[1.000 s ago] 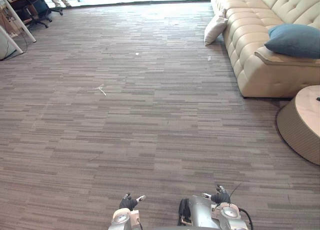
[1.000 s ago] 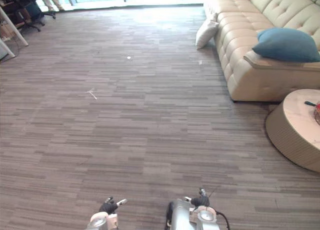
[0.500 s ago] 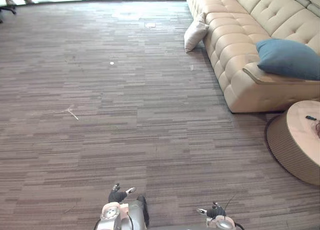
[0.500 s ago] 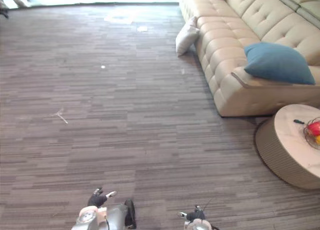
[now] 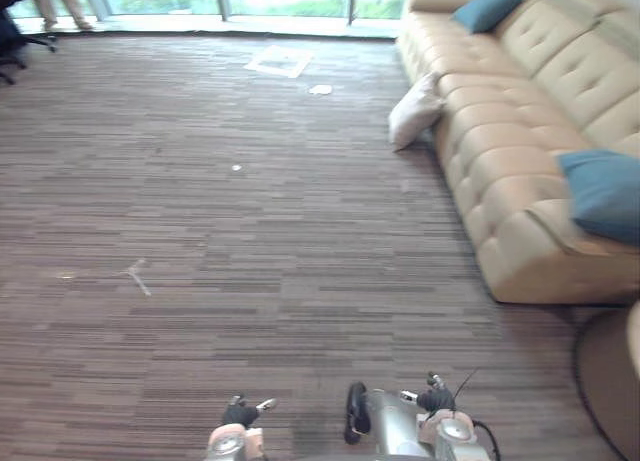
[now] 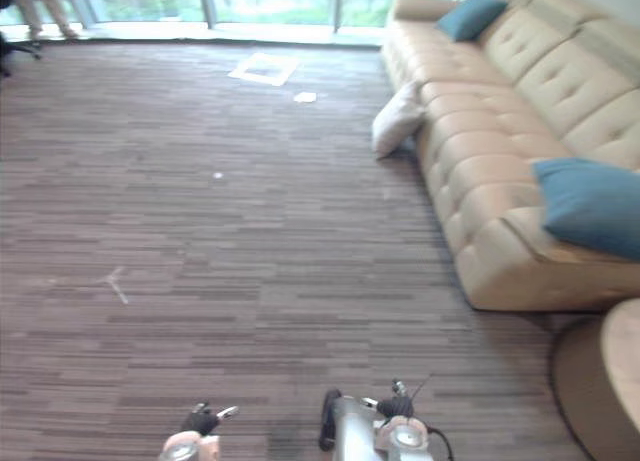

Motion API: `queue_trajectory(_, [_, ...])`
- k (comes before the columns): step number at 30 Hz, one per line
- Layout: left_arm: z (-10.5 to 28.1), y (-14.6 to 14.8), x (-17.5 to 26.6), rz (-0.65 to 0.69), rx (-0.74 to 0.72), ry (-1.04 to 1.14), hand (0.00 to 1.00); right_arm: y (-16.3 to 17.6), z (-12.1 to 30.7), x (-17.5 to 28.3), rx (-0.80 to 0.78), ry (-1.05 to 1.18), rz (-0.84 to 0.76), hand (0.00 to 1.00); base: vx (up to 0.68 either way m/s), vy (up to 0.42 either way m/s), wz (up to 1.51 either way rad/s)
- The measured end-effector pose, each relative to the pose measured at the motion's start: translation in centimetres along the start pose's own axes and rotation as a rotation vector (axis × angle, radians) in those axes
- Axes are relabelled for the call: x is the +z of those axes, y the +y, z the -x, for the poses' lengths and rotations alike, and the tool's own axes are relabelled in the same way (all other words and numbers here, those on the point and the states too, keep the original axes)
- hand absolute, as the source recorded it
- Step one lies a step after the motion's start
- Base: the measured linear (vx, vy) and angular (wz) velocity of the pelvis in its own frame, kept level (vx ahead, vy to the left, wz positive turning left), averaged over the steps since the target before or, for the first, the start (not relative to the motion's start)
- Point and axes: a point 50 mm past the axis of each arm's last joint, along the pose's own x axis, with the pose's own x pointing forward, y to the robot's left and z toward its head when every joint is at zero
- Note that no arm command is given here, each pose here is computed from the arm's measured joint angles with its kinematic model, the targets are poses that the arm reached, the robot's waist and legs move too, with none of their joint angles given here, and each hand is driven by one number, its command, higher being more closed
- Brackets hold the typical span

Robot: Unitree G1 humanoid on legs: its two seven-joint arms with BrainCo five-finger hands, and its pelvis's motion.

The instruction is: Pick up cushions and gather them together orderly.

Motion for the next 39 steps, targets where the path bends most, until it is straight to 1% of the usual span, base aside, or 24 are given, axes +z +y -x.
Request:
queue_trajectory(2, [0.0, -0.2, 0.5, 0.040, 0.001, -0.019, 0.00, -0.3, -0.1, -0.1, -0.011, 0.017, 0.018, 0.00, 0.69, -0.131, -0.11])
queue_trajectory(5, [0.1, 1.2, 1.1, 0.056, 0.036, -0.060, 0.00, 0.6, 0.2, -1.2, 0.012, 0.062, 0.032, 0.00, 0.52, -0.062, -0.23])
queue_trajectory(8, [0.1, 1.7, 1.7, 0.086, 0.055, -0.092, 0.00, 1.1, 0.3, -1.5, 0.017, 0.077, 0.025, 0.00, 0.49, 0.039, -0.55])
queue_trajectory(10, [0.2, 2.3, 1.3, 0.093, 0.076, -0.085, 0.00, 1.5, 0.5, -2.0, 0.020, 0.094, 0.013, 0.00, 0.61, 0.206, -0.80])
queue_trajectory(11, [0.3, 2.4, 1.2, 0.128, 0.086, -0.085, 0.00, 1.5, 0.5, -2.2, 0.022, 0.103, 0.019, 0.00, 0.53, 0.241, -0.78])
queue_trajectory(12, [0.3, 3.0, 1.2, 0.135, 0.101, -0.090, 0.00, 2.0, 0.6, -2.5, 0.033, 0.121, 0.022, 0.00, 0.72, 0.322, -0.52])
queue_trajectory(13, [0.3, 3.6, 1.2, 0.131, 0.118, -0.088, 0.00, 2.9, 1.1, -3.1, 0.054, 0.139, 0.013, 0.00, 0.64, 0.294, -0.40])
queue_trajectory(16, [0.2, 4.3, 0.8, 0.131, 0.140, -0.066, 0.00, 3.5, 1.1, -2.9, 0.071, 0.132, 0.007, 0.00, 0.62, 0.318, -0.47])
queue_trajectory(20, [0.0, 3.8, -0.1, 0.104, 0.123, -0.004, 0.00, 2.5, 1.0, -2.3, 0.047, 0.091, 0.008, 0.00, 0.53, 0.205, -0.14])
queue_trajectory(22, [-0.1, 3.1, 0.0, 0.065, 0.095, 0.002, 0.00, 1.9, 0.9, -1.7, 0.031, 0.053, 0.008, 0.00, 0.53, 0.093, 0.20])
queue_trajectory(27, [-0.2, 2.1, 0.0, 0.005, 0.057, 0.008, 0.00, 0.5, 0.5, -1.2, -0.010, 0.033, -0.030, 0.00, 0.59, -0.044, 0.59])
queue_trajectory(29, [0.0, 1.0, -0.5, 0.013, 0.030, 0.024, 0.00, 0.3, 0.5, -1.1, -0.012, 0.028, -0.031, 0.00, 0.81, -0.185, 0.69])
queue_trajectory(31, [0.1, -0.4, -0.4, -0.007, -0.009, 0.017, 0.00, -0.4, 0.3, -0.7, -0.023, 0.013, -0.016, 0.00, 0.73, -0.203, 0.43])
queue_trajectory(33, [0.0, -0.9, 0.0, -0.008, -0.030, 0.007, 0.00, -0.5, 0.2, -0.4, -0.024, 0.004, -0.008, 0.00, 0.73, -0.197, 0.20])
queue_trajectory(35, [0.1, -0.6, 0.0, 0.009, -0.024, 0.003, 0.00, -0.7, 0.1, -0.5, -0.027, 0.026, 0.004, 0.00, 0.69, -0.126, -0.16])
queue_trajectory(37, [0.1, 0.7, 0.7, 0.026, 0.014, -0.039, 0.00, -0.1, 0.3, -1.6, -0.011, 0.072, -0.002, 0.00, 0.72, -0.094, -0.20])
queue_trajectory(39, [0.1, 1.3, 1.2, 0.030, 0.027, -0.068, 0.00, 0.3, 0.6, -2.6, -0.004, 0.112, -0.010, 0.00, 0.58, -0.047, -0.33])
